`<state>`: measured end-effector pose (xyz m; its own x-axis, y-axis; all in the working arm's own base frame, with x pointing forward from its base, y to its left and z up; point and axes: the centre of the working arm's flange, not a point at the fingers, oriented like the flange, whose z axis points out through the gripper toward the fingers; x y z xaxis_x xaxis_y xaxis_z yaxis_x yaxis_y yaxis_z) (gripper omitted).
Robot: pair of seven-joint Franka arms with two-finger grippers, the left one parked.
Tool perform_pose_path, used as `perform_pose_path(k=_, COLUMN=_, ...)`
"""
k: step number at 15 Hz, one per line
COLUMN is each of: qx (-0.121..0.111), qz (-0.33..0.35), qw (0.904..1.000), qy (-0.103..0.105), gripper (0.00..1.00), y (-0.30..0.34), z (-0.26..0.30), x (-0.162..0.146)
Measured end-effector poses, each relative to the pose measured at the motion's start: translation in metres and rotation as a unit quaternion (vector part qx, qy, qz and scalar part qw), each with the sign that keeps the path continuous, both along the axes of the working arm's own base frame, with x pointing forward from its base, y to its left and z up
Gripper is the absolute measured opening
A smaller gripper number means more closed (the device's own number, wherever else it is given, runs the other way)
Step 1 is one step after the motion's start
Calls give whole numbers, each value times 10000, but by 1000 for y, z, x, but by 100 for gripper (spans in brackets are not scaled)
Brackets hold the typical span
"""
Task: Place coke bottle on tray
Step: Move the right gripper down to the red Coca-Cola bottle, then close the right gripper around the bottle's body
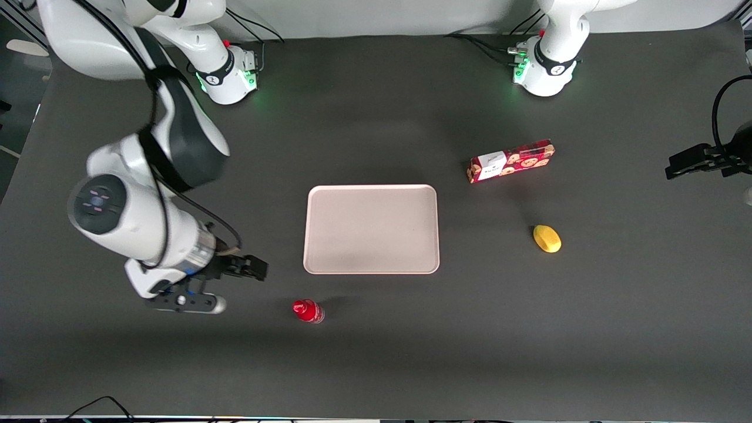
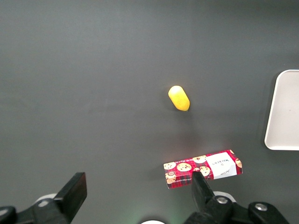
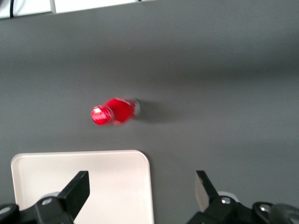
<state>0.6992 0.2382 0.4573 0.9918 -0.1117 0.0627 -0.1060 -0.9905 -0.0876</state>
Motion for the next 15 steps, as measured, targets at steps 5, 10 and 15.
perform_pose_path(k=5, qx=122, qz=-498, qw=9984, qy=-257, gripper=100, y=41, z=-46, x=10)
perform_pose_path(k=10, qx=65, qz=-581, qw=9974, qy=-422, gripper=98, y=53, z=-102, x=22)
perform_pose_path(k=15, qx=-82, qz=-628, qw=9969, qy=-466, gripper=92, y=53, z=-131, x=26)
